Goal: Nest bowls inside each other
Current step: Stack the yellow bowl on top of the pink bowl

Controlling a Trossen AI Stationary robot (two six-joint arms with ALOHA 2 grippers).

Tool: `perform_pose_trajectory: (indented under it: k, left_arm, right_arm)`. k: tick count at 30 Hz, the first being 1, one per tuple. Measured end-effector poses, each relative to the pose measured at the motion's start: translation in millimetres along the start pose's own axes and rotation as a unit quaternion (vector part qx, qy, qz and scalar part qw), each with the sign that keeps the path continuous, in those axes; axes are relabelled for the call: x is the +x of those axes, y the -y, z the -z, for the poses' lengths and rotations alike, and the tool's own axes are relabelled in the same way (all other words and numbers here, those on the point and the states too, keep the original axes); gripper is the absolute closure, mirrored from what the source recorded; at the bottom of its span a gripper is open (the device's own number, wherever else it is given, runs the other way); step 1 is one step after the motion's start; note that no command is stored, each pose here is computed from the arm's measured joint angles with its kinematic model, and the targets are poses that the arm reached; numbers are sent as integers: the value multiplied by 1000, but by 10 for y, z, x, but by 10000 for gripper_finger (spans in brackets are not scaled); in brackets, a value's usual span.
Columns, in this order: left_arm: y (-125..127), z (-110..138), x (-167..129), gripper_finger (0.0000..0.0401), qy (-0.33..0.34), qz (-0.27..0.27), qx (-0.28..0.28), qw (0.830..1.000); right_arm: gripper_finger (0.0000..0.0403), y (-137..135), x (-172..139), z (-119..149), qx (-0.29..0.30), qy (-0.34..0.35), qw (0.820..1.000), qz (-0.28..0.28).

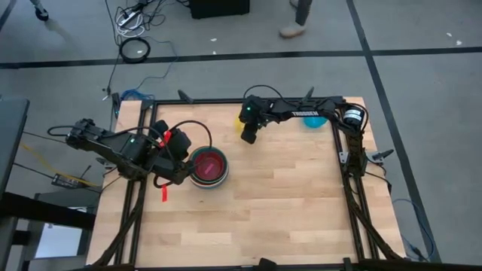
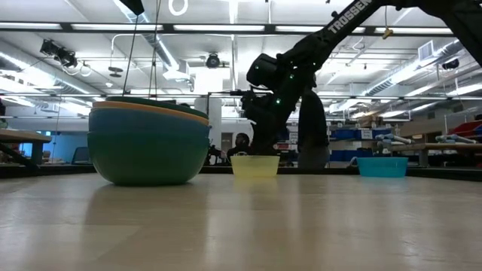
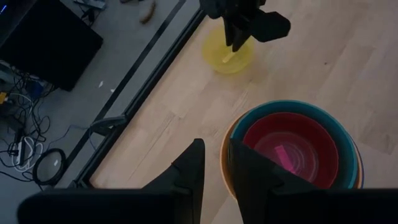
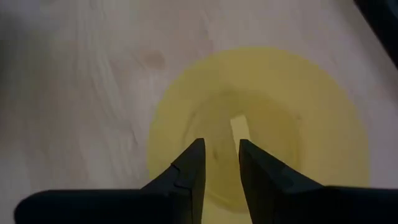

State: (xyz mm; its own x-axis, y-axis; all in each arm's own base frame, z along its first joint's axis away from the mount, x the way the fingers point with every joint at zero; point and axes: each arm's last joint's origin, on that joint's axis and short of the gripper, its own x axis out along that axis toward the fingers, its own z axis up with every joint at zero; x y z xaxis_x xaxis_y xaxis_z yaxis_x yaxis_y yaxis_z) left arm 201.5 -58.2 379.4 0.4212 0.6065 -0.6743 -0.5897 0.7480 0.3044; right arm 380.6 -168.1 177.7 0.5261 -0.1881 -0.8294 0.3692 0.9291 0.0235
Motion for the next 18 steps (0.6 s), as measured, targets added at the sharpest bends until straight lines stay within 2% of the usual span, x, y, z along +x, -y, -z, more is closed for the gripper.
perform_pose_trajectory:
  k: [11,18]
  left_arm:
    - [-1,0,0,320,0,0,1,1000]
    - [0,0,0,320,0,0,1,1000]
  right_arm:
    - [264,-179,-88,-14,-15,-1,999,-49]
    - [239,-289,-80,3,-37,-7,999,-22]
